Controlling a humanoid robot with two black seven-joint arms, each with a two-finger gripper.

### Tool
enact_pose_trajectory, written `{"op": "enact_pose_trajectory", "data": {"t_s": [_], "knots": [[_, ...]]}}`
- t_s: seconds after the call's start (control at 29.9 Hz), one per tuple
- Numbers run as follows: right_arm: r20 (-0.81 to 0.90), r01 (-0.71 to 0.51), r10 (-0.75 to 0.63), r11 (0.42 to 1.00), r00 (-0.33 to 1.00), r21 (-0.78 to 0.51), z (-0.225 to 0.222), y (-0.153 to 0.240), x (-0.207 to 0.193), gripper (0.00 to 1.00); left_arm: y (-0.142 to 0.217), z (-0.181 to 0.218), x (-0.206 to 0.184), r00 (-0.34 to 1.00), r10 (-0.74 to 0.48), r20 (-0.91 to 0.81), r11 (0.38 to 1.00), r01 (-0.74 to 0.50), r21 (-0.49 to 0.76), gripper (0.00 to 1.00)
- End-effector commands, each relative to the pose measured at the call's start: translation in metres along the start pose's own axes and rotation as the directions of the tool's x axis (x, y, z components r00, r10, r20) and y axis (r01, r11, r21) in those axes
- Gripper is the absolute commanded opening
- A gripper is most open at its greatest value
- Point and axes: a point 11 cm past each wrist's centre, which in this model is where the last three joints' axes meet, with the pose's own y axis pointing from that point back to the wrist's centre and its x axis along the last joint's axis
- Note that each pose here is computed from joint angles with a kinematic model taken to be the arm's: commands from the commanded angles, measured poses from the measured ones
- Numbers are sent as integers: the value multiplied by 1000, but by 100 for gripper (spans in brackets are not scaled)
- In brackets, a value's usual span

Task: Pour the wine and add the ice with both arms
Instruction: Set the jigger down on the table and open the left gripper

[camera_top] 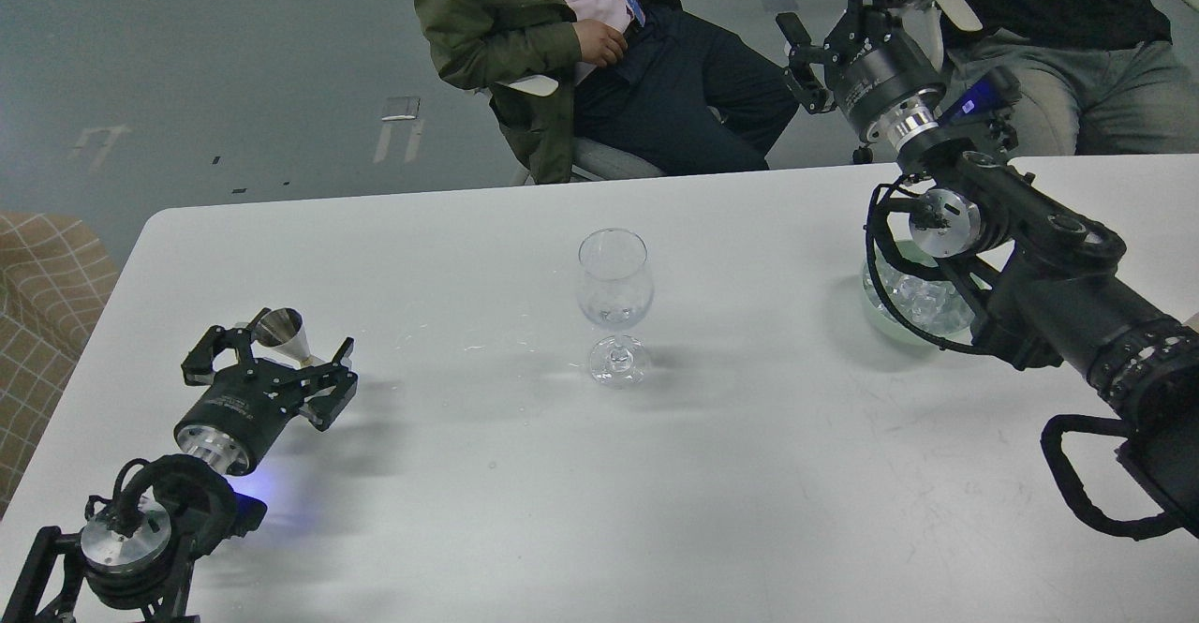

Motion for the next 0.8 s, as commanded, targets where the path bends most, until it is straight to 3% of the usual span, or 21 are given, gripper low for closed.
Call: {"op": "enact_pose_trajectory", "data": {"t_s": [0.0, 0.6, 0.77], "knots": [[-1, 0, 0, 1000, 1000, 0, 0, 0, 1, 100, 7, -1, 4, 1000, -13, 15, 1000, 13, 14, 98], [0, -1, 1, 1000, 1000, 3, -2, 0, 1, 100, 52, 29, 32, 997, 28, 78, 1000, -27, -15, 98], [-1, 2, -2, 1000, 1000, 5, -3, 0, 1, 100, 70, 69, 31, 986, 51, 158, 996, -39, -77, 98]]}}
